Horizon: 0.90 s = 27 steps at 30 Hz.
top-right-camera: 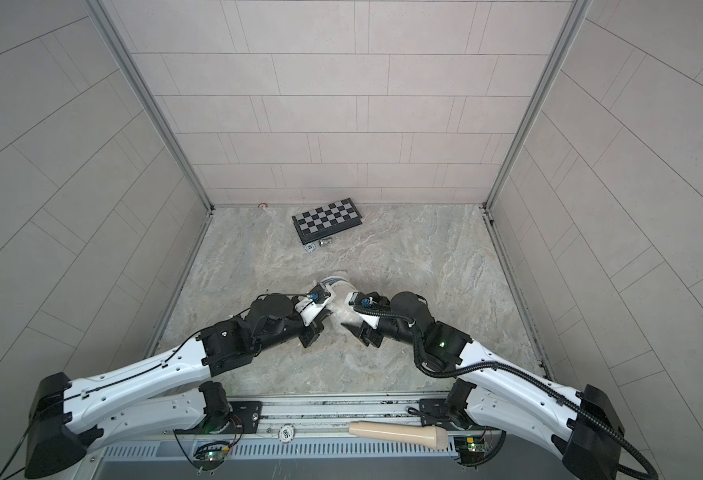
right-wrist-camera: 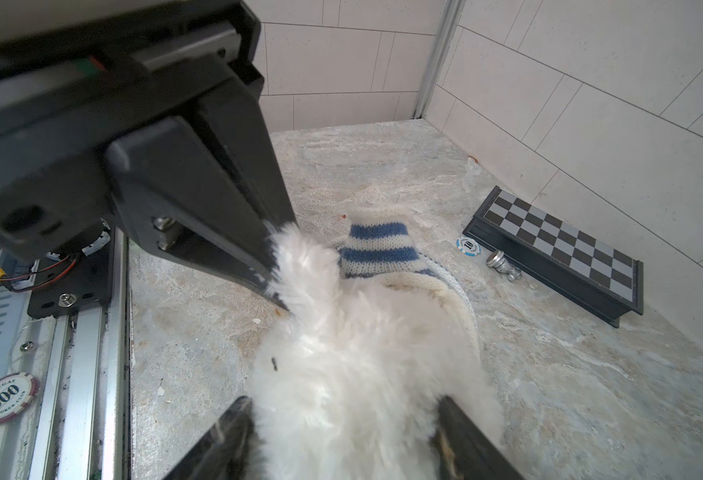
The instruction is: Dress the teddy bear
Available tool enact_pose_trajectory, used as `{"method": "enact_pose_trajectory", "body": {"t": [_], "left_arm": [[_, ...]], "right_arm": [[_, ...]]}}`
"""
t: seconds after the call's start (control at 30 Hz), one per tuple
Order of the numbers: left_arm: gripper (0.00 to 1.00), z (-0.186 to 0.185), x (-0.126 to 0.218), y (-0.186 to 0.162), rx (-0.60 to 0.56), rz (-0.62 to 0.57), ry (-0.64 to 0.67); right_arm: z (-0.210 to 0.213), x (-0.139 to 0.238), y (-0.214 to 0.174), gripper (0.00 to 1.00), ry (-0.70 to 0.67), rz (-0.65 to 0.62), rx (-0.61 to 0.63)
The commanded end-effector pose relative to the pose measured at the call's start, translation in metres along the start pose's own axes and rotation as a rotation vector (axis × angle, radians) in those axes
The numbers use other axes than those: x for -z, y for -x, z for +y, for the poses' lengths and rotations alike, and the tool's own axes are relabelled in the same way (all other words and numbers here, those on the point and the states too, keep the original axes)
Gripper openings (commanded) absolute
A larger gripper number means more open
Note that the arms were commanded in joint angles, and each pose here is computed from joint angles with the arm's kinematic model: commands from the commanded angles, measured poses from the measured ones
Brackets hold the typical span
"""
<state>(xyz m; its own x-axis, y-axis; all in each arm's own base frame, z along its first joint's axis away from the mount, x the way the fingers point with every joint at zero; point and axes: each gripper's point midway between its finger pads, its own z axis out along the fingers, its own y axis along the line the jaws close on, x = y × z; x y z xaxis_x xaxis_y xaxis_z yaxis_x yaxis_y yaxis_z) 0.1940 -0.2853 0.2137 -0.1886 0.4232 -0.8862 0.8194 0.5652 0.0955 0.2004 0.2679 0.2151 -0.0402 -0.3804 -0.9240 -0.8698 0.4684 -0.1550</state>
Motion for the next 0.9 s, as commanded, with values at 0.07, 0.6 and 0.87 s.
{"method": "enact_pose_trajectory", "body": {"t": [0.07,0.6,0.87], "left_arm": [[0.0,-0.001,0.012,0.028,-0.005,-0.084,-0.005],[0.0,0.001,0.01,0.03,-0.004,-0.087,0.006],[0.0,0.004,0.006,0.027,0.008,-0.076,0.026]], "right_arm": [[-0.001,-0.004,-0.001,0.67,-0.006,0.024,0.036],[0.01,-0.022,-0.012,0.43,0.04,0.071,0.051],[0.009,-0.021,-0.005,0.24,0.03,0.04,0.057]]}}
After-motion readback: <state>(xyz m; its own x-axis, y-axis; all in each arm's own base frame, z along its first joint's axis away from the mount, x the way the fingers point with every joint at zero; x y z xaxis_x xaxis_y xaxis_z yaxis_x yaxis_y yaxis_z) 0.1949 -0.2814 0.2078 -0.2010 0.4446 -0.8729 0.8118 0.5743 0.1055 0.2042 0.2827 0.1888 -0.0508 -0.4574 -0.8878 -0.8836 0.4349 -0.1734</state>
